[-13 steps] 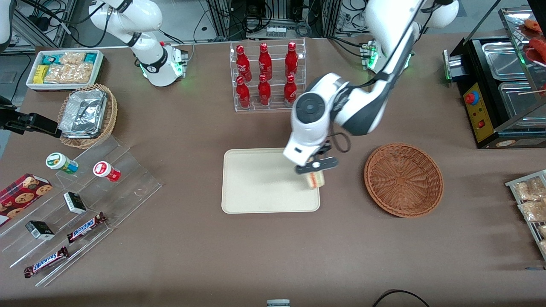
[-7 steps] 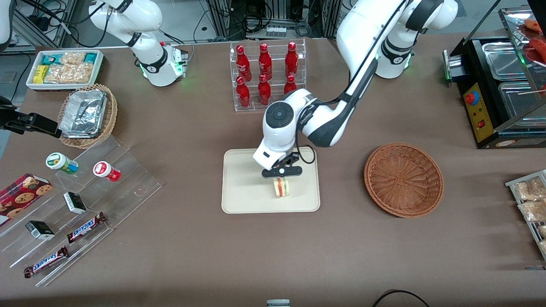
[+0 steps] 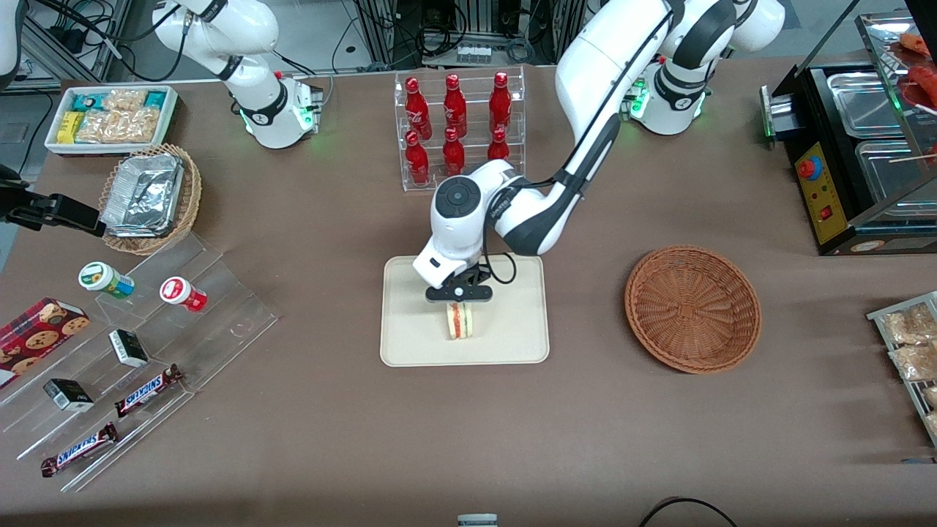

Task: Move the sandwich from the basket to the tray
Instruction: 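Lower the sandwich onto the middle of the cream tray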

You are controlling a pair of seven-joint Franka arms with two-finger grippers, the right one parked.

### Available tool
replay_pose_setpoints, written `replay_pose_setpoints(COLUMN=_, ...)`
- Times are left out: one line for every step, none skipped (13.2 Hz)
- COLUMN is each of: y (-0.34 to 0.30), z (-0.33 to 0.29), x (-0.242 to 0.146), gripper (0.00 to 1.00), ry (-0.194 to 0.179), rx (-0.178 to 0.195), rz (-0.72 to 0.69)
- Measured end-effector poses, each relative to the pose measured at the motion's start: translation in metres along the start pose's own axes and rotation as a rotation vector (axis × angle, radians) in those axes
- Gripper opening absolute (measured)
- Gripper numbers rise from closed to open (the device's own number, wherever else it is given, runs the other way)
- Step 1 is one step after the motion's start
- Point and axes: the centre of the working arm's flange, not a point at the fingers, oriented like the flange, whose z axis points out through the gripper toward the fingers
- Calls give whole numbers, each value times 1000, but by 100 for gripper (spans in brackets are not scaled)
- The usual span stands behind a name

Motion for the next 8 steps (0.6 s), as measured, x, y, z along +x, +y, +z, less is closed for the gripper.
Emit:
replay_pose_setpoints(y=1, z=3, x=-2, gripper=15, ry=3, rx=3, rz=7)
replay_pose_setpoints(y=1, z=7, x=-2, gripper=15, ry=4, rx=7, rz=10)
replay_pose_setpoints(y=0, z=11, x=-2, gripper=15, ry=3, rx=12, rz=10)
replay_pose_setpoints(y=-2, z=15, x=-1, gripper=15, ry=3, rx=15, rz=9)
replay_pose_setpoints(y=-2, z=18, x=0, gripper=21, ry=5, rx=13, rz=8)
replay_pose_setpoints(y=-2, z=19, x=1, gripper=32, ry=9, rx=10, rz=7)
replay_pose_setpoints(y=-2, z=17, x=2, gripper=41, ry=12, rx=7, rz=7)
replay_pose_setpoints(y=-1, z=14, x=3, gripper=52, ry=16, rx=3, rz=5)
